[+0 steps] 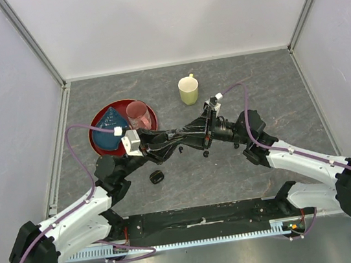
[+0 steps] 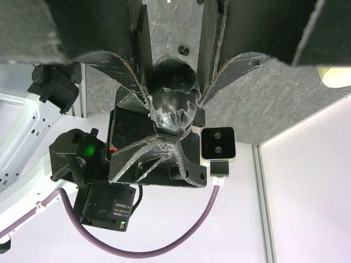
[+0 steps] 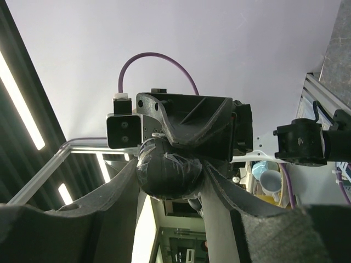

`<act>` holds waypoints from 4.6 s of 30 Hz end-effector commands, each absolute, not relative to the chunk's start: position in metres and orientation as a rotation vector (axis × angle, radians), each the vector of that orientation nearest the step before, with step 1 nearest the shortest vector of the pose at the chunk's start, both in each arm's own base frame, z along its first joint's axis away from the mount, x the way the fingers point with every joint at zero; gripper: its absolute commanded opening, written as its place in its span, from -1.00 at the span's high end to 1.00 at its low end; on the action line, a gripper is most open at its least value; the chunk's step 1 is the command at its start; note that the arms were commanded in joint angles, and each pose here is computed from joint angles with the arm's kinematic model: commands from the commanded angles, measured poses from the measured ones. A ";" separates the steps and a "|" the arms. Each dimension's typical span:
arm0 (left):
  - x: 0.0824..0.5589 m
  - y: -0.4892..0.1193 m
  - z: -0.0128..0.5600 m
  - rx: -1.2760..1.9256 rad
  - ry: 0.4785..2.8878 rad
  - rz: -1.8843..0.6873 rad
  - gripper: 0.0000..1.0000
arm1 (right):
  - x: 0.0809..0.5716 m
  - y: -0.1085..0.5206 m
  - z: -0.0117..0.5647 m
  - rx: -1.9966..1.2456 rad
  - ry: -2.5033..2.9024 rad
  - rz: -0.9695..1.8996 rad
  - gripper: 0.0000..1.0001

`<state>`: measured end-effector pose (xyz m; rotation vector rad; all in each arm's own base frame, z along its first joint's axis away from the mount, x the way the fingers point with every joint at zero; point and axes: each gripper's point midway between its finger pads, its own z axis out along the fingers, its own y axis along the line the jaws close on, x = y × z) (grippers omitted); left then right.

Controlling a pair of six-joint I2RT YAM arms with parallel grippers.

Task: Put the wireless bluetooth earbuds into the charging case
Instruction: Open the charging case.

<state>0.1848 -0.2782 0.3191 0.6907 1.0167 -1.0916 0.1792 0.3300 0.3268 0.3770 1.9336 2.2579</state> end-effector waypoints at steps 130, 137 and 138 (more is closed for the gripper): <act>0.174 -0.267 0.351 0.665 0.881 -1.075 0.96 | 0.193 0.307 0.326 -0.335 2.037 1.338 -0.78; 0.165 -0.270 0.352 0.710 0.865 -1.109 0.96 | 0.200 0.306 0.325 -0.301 2.039 1.310 -0.78; 0.164 -0.270 0.353 0.714 0.857 -1.110 0.95 | 0.201 0.307 0.324 -0.293 2.040 1.302 -0.78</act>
